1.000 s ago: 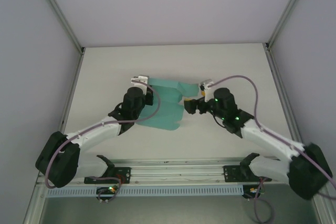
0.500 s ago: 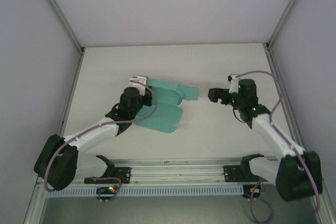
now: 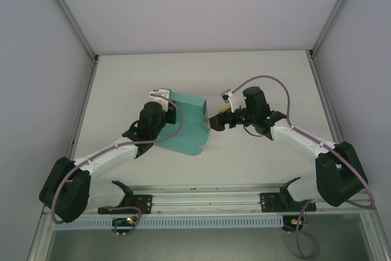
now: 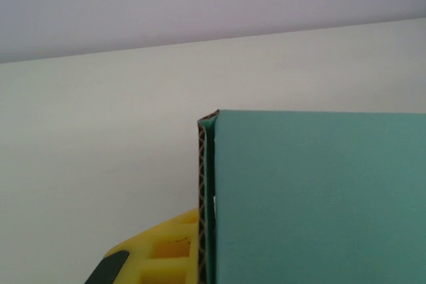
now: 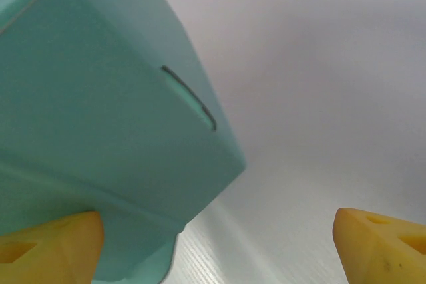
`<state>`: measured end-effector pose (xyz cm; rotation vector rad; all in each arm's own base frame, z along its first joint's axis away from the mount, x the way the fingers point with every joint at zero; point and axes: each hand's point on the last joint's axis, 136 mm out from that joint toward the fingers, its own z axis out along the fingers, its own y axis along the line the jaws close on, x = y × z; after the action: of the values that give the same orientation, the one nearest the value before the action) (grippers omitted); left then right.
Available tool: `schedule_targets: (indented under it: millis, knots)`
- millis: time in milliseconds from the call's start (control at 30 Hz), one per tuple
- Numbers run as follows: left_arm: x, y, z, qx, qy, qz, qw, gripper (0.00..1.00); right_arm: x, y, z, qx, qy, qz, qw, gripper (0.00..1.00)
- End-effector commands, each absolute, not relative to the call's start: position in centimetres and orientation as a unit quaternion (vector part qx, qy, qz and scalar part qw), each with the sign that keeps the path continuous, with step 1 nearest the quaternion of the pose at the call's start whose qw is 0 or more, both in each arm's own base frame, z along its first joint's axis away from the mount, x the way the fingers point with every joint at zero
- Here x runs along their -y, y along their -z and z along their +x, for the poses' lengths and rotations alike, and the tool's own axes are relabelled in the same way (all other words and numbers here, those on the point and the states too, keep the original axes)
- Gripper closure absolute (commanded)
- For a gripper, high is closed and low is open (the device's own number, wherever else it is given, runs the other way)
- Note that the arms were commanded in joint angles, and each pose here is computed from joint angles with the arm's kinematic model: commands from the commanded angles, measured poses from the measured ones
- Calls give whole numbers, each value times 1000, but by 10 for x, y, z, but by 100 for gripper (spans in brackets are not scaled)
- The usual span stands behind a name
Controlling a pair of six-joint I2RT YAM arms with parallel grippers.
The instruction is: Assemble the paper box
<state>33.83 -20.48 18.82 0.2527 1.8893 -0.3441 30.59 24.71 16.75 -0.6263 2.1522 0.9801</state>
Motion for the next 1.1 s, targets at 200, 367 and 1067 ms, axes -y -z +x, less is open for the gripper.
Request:
schedule_targets:
  millis: [200, 367, 1067]
  knots:
    - [207, -191, 341, -805, 153, 101, 565, 100, -275, -173, 333, -819, -332, -266, 386, 22]
    - [206, -190, 342, -807, 148, 98, 562, 100, -272, -172, 351, -831, -250, -249, 429, 38]
    - [193, -183, 352, -832, 63, -49, 548, 100, -199, -164, 408, -833, 106, 118, 530, 100]
